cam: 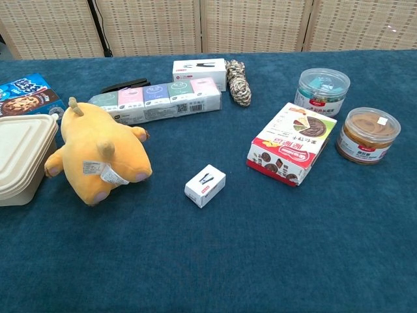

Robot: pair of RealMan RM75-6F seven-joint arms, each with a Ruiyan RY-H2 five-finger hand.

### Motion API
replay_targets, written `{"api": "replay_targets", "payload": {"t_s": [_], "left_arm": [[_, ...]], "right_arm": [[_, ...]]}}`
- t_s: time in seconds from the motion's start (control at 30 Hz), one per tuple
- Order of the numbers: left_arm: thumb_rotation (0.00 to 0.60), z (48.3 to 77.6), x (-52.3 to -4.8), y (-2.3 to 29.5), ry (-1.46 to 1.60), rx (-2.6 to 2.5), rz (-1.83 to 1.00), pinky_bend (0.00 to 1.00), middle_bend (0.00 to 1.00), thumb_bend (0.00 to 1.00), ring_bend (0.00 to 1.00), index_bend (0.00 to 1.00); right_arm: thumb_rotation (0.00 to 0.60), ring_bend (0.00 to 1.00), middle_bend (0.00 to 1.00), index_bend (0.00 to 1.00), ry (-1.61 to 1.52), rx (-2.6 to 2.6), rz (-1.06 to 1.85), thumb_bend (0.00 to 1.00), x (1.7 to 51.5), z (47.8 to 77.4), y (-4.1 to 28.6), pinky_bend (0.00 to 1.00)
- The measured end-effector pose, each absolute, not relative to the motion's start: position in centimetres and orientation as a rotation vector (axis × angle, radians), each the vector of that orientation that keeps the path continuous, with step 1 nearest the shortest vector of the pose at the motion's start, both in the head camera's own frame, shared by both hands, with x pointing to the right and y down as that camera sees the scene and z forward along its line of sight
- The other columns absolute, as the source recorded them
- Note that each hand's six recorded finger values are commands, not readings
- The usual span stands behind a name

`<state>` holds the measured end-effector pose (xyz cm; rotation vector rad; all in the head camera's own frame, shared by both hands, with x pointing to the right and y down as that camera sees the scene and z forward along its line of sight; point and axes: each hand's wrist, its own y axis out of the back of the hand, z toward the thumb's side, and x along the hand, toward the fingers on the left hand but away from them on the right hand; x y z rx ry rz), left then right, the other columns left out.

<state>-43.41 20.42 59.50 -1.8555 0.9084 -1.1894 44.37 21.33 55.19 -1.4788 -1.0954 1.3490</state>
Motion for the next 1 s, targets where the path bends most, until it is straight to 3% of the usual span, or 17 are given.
{"api": "replay_targets", "payload": {"t_s": [0.17, 0.23, 0.4, 0.73, 1.0], "left_arm": [[0.125, 59.5, -40.8, 19.9, 0.898, -1.963, -1.074, 0.0, 0.0, 0.0, 0.0, 0.0], [0.088, 59.5, -38.7, 19.6, 0.873, -1.993, -0.978, 0.0, 0.0, 0.0, 0.0, 0.0], [0.07, 60.2, -33.5, 18.7, 0.795, -2.043, -0.791, 0.0, 0.0, 0.0, 0.0, 0.0], [0.054, 65.6, -23.3, 18.1, 0.56, -2.095, -0.665, 0.0, 0.0, 0.0, 0.0, 0.0], [0.058, 68.4, -19.7, 19.0, 0.477, -2.123, -0.643, 0.0, 0.0, 0.0, 0.0, 0.0]], "right_arm": [[0.6, 0.0, 0.0, 0.0, -1.089, -1.48, 1.359, 0.0, 44.4, 55.5, 21.3, 0.0], [0.6, 0.0, 0.0, 0.0, -1.086, -1.479, 1.363, 0.0, 44.4, 55.6, 21.3, 0.0], [0.6, 0.0, 0.0, 0.0, -1.091, -1.47, 1.373, 0.0, 44.6, 55.7, 21.1, 0.0], [0.6, 0.0, 0.0, 0.0, -1.113, -1.461, 1.408, 0.0, 45.7, 56.0, 20.8, 0.0], [0.6, 0.0, 0.0, 0.0, -1.134, -1.452, 1.432, 0.0, 46.6, 56.0, 20.7, 0.0]]}}
